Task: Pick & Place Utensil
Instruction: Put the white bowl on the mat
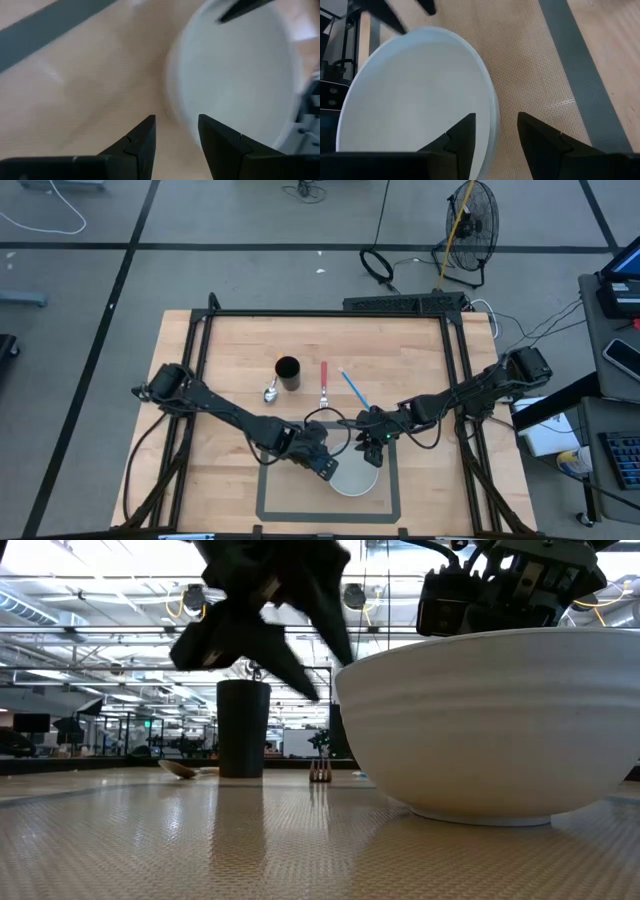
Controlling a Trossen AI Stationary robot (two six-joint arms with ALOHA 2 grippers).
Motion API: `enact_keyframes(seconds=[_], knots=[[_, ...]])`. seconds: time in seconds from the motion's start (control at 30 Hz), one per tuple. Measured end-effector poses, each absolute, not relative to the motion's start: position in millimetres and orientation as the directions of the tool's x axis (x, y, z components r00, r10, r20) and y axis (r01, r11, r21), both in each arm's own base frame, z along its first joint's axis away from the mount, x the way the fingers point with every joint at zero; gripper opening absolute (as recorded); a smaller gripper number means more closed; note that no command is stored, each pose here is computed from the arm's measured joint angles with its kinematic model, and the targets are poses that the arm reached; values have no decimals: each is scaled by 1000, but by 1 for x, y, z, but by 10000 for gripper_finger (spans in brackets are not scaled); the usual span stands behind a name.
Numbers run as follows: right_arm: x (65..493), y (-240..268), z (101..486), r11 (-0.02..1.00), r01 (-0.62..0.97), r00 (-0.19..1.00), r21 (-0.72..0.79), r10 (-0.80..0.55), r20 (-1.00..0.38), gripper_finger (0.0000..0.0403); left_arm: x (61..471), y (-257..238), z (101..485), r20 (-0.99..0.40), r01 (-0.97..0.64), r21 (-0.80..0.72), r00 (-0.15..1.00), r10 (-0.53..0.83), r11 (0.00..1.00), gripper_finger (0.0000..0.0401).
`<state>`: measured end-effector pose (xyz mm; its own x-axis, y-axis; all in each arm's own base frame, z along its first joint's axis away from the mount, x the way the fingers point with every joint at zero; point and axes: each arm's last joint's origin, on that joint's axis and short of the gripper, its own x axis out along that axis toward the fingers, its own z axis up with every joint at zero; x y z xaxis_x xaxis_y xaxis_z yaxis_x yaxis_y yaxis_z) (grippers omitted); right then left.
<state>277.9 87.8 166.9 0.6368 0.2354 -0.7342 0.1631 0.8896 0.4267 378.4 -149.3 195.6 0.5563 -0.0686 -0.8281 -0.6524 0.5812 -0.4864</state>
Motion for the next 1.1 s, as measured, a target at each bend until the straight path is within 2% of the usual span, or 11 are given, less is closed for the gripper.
enact_keyframes(seconds=[0.27, 0.5, 0.8, 1.1], knots=[[278, 88, 167, 890, 164, 639, 425, 233, -733, 142, 380, -149, 197, -814, -646, -489, 579, -41, 586, 152], [278, 88, 167, 891, 160, 641, 425, 233, -731, 141, 389, -153, 187, -790, -615, -528, 608, -74, 585, 152], [279, 89, 171, 885, 126, 655, 448, 265, -707, 142, 394, -155, 170, -808, -617, -527, 577, -120, 585, 152], [268, 79, 202, 888, 83, 718, 453, 263, -645, 142, 392, -151, 168, -834, -651, -500, 539, -115, 572, 144]])
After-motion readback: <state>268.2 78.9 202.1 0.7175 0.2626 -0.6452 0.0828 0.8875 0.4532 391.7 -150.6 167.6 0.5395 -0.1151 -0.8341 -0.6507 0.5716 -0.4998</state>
